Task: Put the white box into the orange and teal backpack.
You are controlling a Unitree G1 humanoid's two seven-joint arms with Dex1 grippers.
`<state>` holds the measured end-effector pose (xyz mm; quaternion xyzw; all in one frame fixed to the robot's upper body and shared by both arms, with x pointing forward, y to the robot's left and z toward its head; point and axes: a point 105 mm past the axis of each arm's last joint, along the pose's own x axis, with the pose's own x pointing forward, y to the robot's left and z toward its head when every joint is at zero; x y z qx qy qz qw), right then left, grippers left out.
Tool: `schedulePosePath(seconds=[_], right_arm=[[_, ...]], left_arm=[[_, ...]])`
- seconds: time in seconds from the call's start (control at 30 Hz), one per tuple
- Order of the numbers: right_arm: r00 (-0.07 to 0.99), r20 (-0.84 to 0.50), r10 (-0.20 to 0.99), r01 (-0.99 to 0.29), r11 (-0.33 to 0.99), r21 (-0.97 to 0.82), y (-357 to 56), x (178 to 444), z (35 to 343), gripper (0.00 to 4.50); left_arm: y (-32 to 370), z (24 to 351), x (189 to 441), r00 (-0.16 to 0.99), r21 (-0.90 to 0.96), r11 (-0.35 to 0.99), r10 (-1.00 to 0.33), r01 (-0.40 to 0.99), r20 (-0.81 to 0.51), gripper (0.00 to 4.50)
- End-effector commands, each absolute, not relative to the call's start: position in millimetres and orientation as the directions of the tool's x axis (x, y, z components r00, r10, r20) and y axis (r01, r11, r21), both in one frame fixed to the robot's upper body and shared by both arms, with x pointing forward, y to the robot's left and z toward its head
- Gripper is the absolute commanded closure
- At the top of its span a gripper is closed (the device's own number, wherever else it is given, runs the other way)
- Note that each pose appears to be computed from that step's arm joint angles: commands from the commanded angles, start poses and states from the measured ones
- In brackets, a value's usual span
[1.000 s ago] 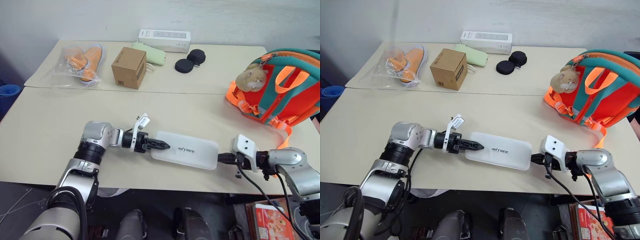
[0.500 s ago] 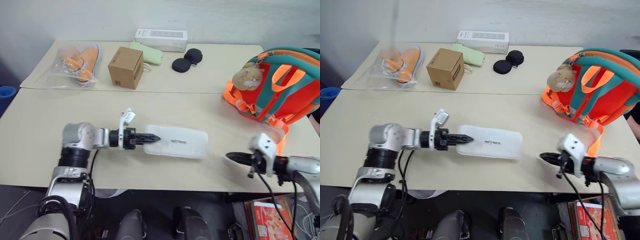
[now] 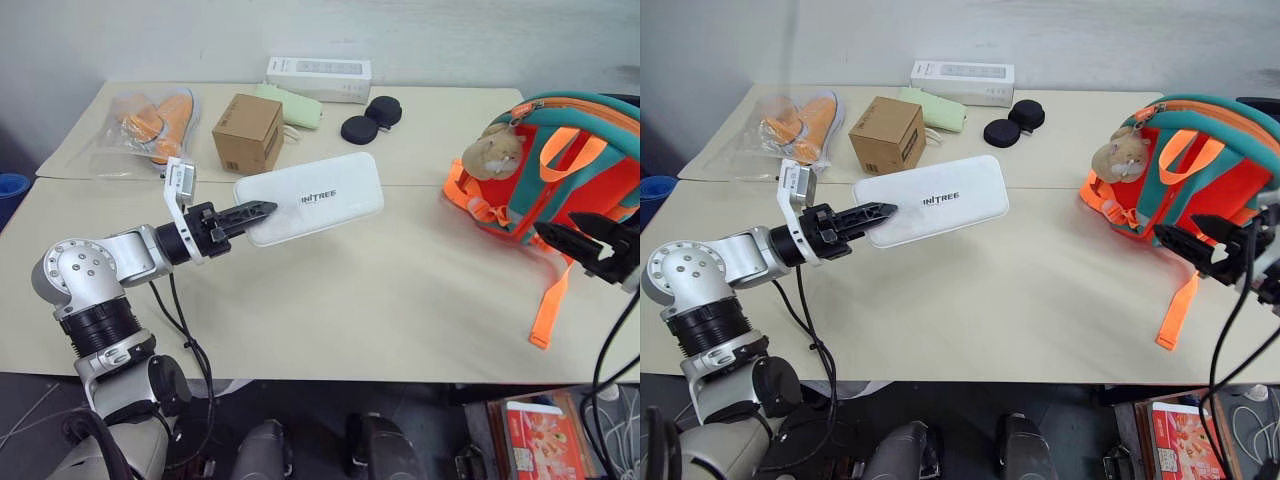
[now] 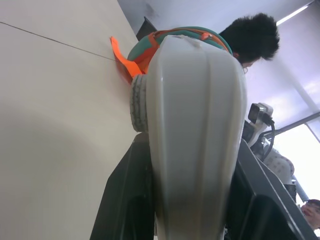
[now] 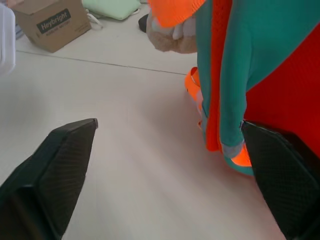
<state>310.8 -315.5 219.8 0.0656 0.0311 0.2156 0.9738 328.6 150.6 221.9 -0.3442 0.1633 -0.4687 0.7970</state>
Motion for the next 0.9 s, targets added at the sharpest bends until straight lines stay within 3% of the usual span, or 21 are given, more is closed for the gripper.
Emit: schedulePosePath(seconds=[0.03,0.2,0.33,0.63,0.9], right_arm=[[0.909,0.018,0.417,-0.413,0.892,0.183,-308,340,228,0.01],[0.857,0.098,0.505,-0.510,0.810,0.290,-279,367,243,0.01],[0.846,0.052,0.531,-0.526,0.813,0.249,-268,381,234,0.01],[0.917,0.059,0.396,-0.398,0.885,0.241,-272,414,228,0.01],[0.918,0.209,0.336,-0.388,0.869,0.308,-255,436,251,0.01]], left_arm=[[154,257,327,0.511,-0.604,0.327,-0.846,0.726,0.155,3.23],[154,263,326,0.517,-0.553,0.368,-0.845,0.747,0.136,3.23],[159,267,327,0.545,-0.512,0.414,-0.828,0.753,0.132,3.23],[165,267,328,0.573,-0.505,0.438,-0.807,0.744,0.144,3.23],[165,266,332,0.581,-0.511,0.441,-0.800,0.738,0.149,3.23]])
